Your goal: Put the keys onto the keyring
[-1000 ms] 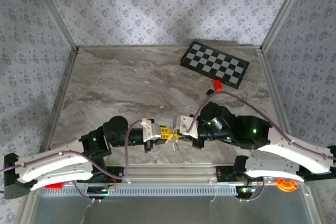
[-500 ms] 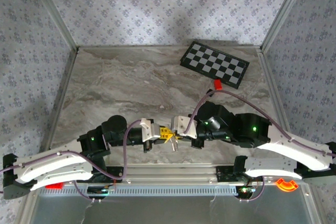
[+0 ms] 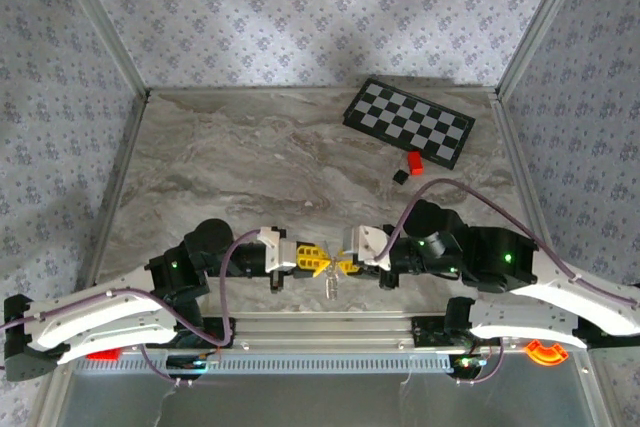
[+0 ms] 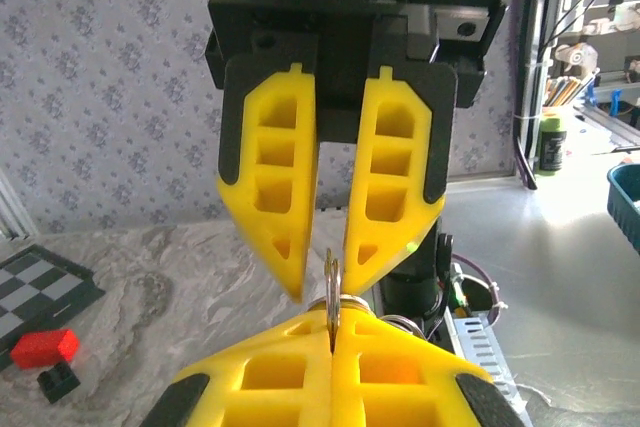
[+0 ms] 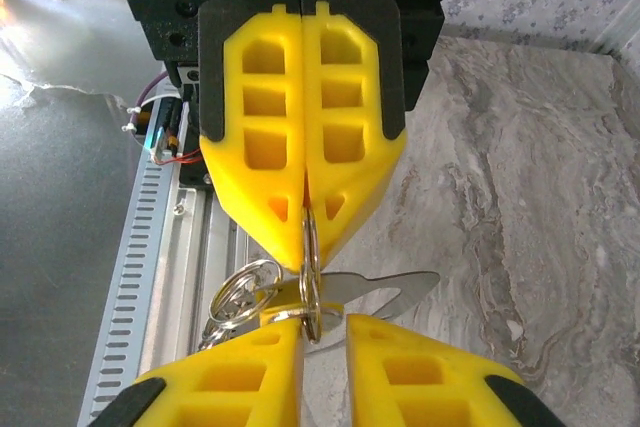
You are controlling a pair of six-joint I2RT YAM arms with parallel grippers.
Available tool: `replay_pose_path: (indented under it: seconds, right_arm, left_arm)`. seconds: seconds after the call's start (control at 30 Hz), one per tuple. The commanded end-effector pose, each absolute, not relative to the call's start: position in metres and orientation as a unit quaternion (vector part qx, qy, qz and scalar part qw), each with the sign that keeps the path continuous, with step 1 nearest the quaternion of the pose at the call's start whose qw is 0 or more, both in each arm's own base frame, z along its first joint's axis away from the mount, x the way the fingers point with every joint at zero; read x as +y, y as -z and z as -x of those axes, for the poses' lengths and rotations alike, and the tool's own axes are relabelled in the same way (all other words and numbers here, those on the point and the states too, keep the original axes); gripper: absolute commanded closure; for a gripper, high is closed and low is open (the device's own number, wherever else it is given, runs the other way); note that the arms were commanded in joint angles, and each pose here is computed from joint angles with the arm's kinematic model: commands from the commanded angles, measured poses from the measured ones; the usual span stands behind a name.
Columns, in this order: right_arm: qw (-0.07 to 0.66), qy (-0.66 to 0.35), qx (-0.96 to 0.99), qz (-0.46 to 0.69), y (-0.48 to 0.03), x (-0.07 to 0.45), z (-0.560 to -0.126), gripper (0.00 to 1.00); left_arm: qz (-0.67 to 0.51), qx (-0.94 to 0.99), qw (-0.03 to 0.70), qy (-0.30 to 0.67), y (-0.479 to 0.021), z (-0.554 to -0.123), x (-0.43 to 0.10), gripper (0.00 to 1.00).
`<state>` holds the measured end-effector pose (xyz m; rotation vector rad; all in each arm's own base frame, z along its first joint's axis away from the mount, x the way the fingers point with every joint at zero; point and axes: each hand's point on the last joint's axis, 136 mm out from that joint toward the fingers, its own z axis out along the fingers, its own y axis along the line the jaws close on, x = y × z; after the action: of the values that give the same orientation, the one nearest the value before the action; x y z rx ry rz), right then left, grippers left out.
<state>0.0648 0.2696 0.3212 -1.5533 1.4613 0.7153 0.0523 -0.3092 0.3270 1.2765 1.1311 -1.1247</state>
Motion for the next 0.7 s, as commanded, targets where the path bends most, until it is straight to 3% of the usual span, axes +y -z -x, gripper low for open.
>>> replay_pose_path:
  seconds: [0.0,0.37,0.67]
  right_arm:
    - [0.440,-0.308,0.578,0.615,-0.328,0.270,-0.060,0.81]
    - [0.417,-0.309,0.590,0.618,-0.316,0.269,-0.058,1.00]
    - [0.407,-0.306,0.598,0.619,-0.311,0.268,-0.059,0.97]
  left_arm:
    - [-0.521,0.421,0.547,0.502,-0.366,-0.042,-0.307,1.00]
    - [-0.518,0.408,0.551,0.512,-0.370,-0.039,-0.306,1.00]
    - [-0.511,0.402,0.561,0.513,-0.374,-0.039,-0.303,1.00]
